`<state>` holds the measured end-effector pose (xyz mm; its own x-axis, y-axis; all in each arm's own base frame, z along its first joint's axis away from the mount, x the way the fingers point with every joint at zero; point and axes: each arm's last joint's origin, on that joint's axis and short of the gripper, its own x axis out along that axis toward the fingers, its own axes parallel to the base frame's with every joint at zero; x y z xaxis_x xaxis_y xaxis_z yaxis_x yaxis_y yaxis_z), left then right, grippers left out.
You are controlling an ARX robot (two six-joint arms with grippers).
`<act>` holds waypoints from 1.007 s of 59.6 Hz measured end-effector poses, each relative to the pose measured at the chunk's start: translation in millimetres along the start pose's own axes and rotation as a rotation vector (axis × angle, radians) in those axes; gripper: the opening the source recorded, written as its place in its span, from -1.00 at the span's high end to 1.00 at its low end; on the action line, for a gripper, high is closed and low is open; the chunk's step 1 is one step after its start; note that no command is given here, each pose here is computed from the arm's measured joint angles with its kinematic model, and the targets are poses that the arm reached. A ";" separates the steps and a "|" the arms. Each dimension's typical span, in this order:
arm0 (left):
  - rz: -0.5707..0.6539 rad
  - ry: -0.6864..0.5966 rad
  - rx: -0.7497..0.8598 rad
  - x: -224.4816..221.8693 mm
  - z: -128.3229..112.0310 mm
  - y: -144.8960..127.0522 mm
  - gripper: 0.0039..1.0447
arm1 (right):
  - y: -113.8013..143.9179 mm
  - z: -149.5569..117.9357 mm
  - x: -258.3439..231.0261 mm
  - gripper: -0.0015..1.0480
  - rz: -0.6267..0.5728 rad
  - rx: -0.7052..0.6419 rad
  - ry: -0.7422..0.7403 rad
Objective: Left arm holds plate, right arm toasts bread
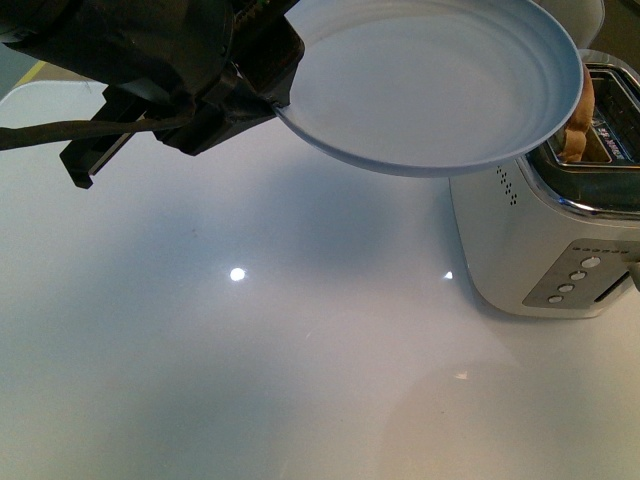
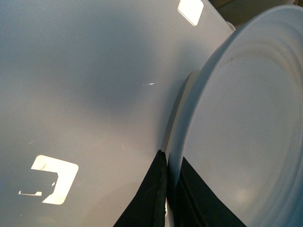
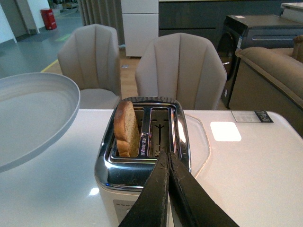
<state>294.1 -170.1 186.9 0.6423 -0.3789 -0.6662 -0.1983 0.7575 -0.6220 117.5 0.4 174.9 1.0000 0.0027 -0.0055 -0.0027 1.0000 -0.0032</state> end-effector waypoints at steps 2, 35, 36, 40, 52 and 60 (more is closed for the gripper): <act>0.000 0.000 0.000 0.0 -0.1 -0.1 0.95 | 0.0 -1.5 -0.6 0.97 0.000 0.000 -0.008; -0.002 0.003 0.004 0.0 -1.7 -1.0 0.95 | 0.1 -4.5 -14.7 0.97 0.002 0.000 -0.001; -0.002 0.003 0.004 0.0 -1.7 -1.0 0.95 | 0.0 -5.5 -16.6 0.97 0.001 0.000 0.005; 0.000 0.001 0.004 0.0 -1.6 -0.9 0.95 | 0.0 -4.1 -20.1 0.97 -0.001 0.000 -0.019; -0.001 0.003 0.006 0.0 -2.4 -1.4 0.95 | 0.0 -3.9 -20.8 0.97 -0.002 0.000 -0.023; -0.001 0.002 0.006 0.0 -2.5 -1.4 0.95 | 0.0 -3.9 -20.9 0.72 -0.002 0.000 -0.024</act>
<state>292.6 -172.4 186.8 0.6407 -0.3812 -0.6665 -0.1930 0.7603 -0.6202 96.6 0.3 171.1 0.9998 0.0011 0.0185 -0.0011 1.0000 -0.0032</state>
